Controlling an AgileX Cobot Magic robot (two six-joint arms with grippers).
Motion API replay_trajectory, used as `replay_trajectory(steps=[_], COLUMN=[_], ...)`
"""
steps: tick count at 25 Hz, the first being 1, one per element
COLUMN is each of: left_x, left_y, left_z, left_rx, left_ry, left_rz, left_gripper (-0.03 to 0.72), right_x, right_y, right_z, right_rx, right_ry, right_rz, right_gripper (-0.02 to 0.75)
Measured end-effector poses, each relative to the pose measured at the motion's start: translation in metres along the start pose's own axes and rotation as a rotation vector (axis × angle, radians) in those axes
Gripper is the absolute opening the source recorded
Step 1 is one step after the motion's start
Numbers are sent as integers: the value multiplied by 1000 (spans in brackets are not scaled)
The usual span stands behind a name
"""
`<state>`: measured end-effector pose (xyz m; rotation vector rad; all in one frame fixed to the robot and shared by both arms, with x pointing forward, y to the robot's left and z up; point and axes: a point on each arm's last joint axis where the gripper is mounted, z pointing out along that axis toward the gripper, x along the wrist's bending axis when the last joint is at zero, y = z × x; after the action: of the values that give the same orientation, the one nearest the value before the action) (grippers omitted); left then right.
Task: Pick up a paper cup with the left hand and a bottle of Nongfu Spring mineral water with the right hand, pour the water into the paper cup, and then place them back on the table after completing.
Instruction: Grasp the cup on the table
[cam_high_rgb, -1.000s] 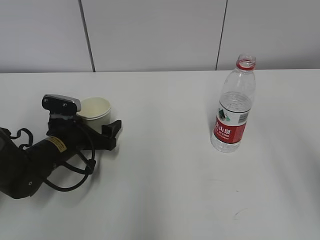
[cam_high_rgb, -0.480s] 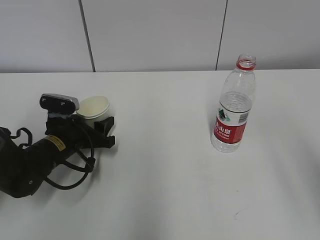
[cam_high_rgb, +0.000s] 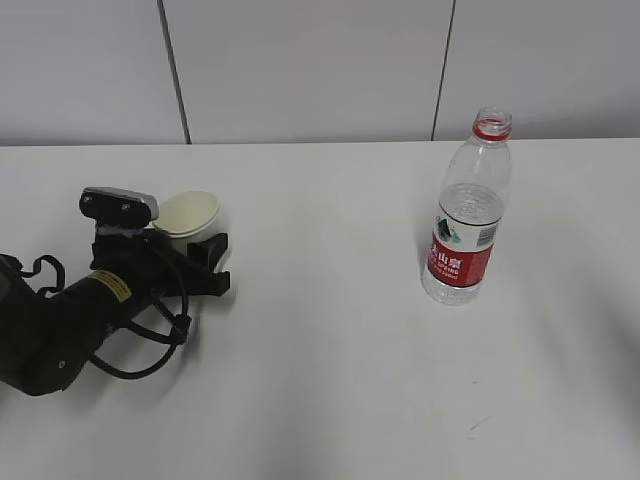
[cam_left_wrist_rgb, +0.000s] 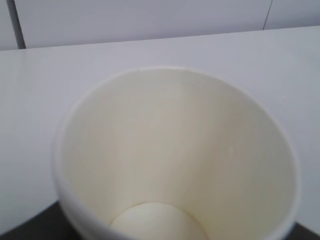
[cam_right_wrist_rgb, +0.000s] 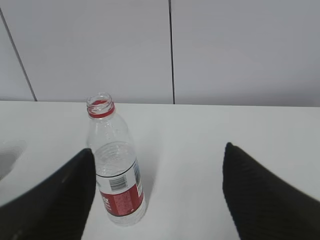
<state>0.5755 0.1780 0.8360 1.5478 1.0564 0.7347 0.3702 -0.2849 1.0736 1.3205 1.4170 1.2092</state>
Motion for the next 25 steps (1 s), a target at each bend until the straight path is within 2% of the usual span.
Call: replay_trajectory(steps=[9,17,20,25], left_x=[0,0,0,0], left_y=[0,0,0,0], left_z=[0,0,0,0], left_rx=[-1,-2,-2,-2], left_ry=[0,0,0,0], left_rz=[0,0,0,1], left_gripper=[398,398,398,398], right_x=[-4,-8,-6,6], right_y=[-23,-47,-58,-74], right_z=[58,106,120,135], right_rx=[139,136,136,50], right_ry=[-28,-67,-31,115], right_rz=[9,75,2,-80], right_gripper=[587,587,587,587])
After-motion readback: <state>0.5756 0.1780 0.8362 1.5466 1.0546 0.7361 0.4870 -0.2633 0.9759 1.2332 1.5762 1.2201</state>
